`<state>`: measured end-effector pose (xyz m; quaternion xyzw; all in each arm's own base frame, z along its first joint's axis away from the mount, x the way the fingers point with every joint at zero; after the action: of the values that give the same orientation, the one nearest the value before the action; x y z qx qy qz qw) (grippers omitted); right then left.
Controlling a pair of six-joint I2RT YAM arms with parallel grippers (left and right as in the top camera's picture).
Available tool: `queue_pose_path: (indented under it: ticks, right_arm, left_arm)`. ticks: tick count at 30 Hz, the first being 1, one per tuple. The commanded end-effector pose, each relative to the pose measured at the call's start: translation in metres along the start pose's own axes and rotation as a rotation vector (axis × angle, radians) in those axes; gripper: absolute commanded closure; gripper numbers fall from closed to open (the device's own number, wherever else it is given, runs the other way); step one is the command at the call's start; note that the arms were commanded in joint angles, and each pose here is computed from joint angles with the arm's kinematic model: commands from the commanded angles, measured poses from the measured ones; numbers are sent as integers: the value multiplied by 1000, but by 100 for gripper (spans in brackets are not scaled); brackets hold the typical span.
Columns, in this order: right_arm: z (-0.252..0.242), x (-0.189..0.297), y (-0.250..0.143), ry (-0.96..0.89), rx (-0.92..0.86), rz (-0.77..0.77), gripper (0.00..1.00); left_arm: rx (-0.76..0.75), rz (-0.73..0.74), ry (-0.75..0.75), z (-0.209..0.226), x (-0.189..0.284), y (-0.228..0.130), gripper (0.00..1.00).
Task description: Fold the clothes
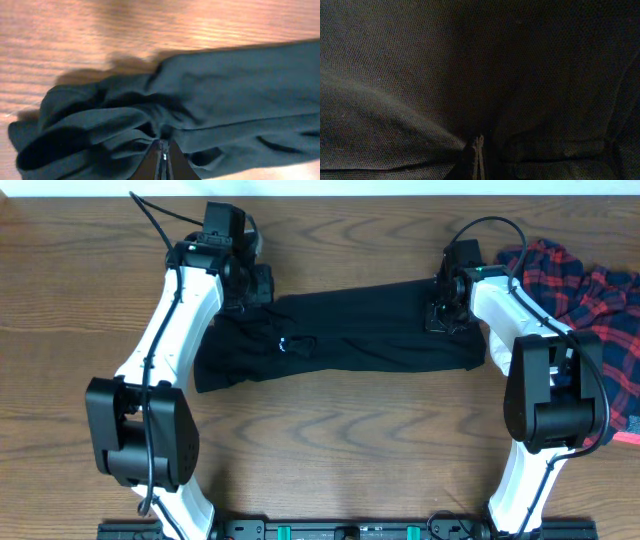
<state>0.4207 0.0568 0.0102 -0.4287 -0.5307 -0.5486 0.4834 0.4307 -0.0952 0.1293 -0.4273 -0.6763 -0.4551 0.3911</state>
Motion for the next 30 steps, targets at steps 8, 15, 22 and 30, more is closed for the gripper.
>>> queue_pose_path:
  ticks: [8, 15, 22, 30]
  right_arm:
    - [-9, -18, -15, -37, -7, 68, 99]
    - [-9, -18, -15, -37, -8, 71, 99]
    - [-9, -18, -17, -37, -8, 76, 99]
    - [-9, -18, -18, -36, -8, 82, 97]
  left_arm:
    - [278, 208, 193, 83, -43, -51, 94]
    - [351, 313, 237, 118, -79, -88, 94]
    - [386, 336, 251, 132, -88, -92, 93]
    - [464, 259, 238, 165, -85, -71, 94]
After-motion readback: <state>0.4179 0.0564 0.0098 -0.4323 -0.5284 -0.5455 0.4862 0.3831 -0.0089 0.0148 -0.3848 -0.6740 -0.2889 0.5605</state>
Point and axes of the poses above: each gripper's point midway between its finger pads, its own x axis back along the fingers, its own z axis along the line the jaws close on, y = z × x, the point moved 1 cm from there along x, back along the fingers, and after that the axes turned 8 degrees about x, right-handed, at the moved point
